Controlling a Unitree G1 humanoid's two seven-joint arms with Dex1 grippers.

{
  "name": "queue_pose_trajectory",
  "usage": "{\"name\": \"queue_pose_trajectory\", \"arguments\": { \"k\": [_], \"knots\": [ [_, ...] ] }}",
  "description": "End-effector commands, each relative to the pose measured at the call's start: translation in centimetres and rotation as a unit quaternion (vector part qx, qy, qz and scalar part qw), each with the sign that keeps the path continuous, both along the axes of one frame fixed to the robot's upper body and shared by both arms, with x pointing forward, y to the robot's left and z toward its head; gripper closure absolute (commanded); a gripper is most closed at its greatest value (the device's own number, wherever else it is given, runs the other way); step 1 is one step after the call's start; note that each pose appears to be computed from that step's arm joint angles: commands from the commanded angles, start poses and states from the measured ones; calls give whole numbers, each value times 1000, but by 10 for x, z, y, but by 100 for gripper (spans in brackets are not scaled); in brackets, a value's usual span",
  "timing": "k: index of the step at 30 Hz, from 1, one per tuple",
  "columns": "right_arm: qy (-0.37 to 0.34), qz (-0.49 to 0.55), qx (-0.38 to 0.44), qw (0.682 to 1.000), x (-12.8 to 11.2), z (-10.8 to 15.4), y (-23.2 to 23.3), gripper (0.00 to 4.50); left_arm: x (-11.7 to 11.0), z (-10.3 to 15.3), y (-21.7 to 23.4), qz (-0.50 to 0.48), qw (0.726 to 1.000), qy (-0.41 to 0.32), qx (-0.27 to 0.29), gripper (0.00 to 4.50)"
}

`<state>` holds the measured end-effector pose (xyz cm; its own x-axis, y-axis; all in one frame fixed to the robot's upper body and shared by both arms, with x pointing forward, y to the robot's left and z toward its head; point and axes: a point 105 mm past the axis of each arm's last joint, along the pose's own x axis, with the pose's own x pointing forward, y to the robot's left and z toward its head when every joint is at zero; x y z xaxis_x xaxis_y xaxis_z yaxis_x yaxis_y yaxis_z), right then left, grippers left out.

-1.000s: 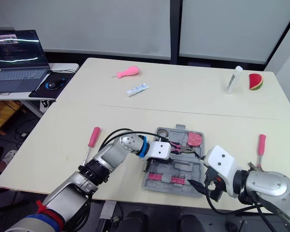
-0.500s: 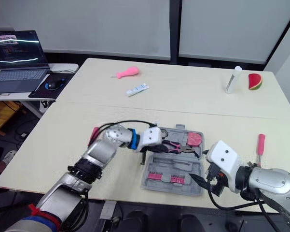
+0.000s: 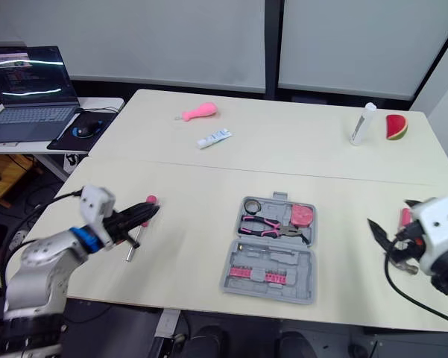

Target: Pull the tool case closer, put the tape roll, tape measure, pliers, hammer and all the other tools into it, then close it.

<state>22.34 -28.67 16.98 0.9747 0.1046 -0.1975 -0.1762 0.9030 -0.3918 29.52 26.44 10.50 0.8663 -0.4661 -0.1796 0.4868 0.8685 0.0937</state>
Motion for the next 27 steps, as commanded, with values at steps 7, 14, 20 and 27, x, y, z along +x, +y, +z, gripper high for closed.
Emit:
{"name": "queue_pose_trajectory", "arguments": {
  "k": [7, 14, 20, 27],
  "knots": [
    [11, -113, 26, 993, -47, -42, -45, 0, -61, -46, 56, 134, 989, 50, -26, 74],
    [48, -116, 52, 991, -63, -71, -43, 0, -77, -63, 64, 179, 981, 66, -41, 5],
    [45, -117, 68, 990, -57, -71, -45, 0, -78, -62, 63, 177, 982, 60, -30, 5],
    [42, -92, 83, 991, -41, -57, -31, 0, -58, -30, 21, 37, 999, 17, 10, 5]
  ]
}}
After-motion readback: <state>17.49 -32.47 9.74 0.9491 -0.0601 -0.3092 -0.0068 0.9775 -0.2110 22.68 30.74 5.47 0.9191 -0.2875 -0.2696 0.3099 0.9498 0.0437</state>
